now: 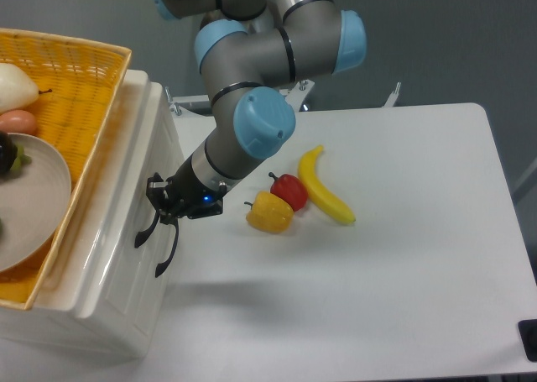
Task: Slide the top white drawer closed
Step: 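Hold the gripper against the closed drawer front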
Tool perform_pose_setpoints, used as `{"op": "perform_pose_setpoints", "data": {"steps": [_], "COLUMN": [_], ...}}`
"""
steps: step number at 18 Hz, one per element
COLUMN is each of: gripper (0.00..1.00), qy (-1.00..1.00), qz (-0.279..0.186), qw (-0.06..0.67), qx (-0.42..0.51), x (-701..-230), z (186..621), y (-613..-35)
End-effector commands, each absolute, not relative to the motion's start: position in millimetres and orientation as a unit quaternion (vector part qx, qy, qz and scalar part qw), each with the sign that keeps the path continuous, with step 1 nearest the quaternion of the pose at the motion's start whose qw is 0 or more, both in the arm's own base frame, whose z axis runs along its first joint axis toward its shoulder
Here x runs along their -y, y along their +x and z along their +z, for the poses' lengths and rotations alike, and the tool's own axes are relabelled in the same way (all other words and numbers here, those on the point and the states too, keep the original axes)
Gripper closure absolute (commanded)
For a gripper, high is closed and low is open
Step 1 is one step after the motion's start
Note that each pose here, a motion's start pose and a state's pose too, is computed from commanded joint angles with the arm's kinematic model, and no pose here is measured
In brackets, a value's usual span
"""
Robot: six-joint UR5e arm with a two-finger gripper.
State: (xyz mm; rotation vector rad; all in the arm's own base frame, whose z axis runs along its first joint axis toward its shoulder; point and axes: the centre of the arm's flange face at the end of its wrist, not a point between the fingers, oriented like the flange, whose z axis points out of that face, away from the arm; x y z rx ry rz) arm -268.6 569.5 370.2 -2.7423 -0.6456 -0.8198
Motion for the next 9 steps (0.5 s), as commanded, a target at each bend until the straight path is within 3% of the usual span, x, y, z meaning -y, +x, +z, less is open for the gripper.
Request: {"op": "perform_pose_setpoints", "data": {"steps": [9], "gripper": [0.85], "qy": [-0.929], "qz": [-0.255], "qw": [0.109], "qx": [0.247], "x": [-549.0], "z": [370.7], "y": [-307.0]}}
